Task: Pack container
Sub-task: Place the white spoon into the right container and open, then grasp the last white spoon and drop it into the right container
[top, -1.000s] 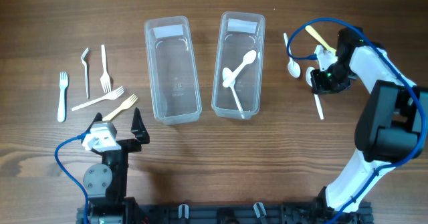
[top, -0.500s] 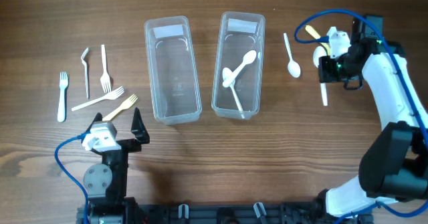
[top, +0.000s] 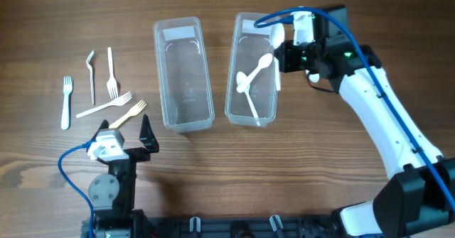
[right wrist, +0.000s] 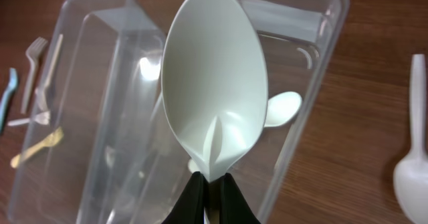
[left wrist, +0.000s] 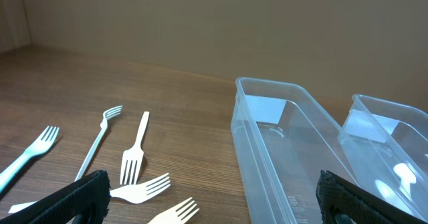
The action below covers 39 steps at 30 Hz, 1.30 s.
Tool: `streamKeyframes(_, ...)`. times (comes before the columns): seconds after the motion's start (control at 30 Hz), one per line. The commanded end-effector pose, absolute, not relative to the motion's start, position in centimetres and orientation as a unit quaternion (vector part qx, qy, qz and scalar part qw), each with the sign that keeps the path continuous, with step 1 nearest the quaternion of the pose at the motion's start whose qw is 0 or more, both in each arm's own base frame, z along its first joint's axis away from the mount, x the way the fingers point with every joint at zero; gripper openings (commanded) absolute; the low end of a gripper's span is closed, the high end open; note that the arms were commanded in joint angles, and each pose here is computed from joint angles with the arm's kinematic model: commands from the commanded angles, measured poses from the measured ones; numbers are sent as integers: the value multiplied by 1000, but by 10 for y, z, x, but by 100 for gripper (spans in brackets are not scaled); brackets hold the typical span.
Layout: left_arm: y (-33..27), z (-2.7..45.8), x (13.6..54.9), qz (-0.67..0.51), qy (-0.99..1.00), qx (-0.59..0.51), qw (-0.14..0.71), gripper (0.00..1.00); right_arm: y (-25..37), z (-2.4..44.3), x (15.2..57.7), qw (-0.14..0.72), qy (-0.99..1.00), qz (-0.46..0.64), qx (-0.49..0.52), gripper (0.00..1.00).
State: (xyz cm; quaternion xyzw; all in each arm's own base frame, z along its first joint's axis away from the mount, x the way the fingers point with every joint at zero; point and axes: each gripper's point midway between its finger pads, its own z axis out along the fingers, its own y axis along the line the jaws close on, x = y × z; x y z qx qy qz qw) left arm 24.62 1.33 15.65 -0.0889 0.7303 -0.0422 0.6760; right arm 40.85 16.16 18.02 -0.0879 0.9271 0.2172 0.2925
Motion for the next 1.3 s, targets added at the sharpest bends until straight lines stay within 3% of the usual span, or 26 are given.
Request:
streamKeyframes(0.0,13,155,246,-43,730,-88,677,100,196,189,406,296,917,258,-76,4)
streamKeyframes(0.17,13,155,246,-43,730,-88,677,100,219,197,411,316,904,277,-82,5)
streamKeyframes(0.2,13,155,246,-43,730,-88,677,100,219,197,411,313,905,281,-70,12)
streamKeyframes(0.3,13,155,246,-43,730,-88,677,100,219,196,411,310,905,282,-65,11)
streamKeyframes(0.33,13,155,246,-43,730,-88,677,100,219,196,411,310,906,282,-65,18)
streamKeyframes(0.37,13,155,246,-43,730,-88,677,100,219,195,409,306,907,282,-62,50)
streamKeyframes(0.4,13,155,246,-43,730,-88,677,100,218,193,408,301,909,280,-62,70)
streamKeyframes(0.47,13,156,246,-43,730,-88,677,100,217,193,407,301,910,279,-64,77)
streamKeyframes(0.73,13,155,246,-43,730,-88,677,100,145,165,405,264,941,206,-59,80)
streamKeyframes(0.83,13,155,246,-43,730,-88,677,100,84,145,400,244,966,69,-47,80)
streamKeyframes(0.97,13,155,246,-43,730,-88,677,100,42,132,400,223,965,-66,-119,80)
streamKeyframes(1.27,13,155,246,-43,730,-88,677,100,15,68,433,199,976,-49,-71,80)
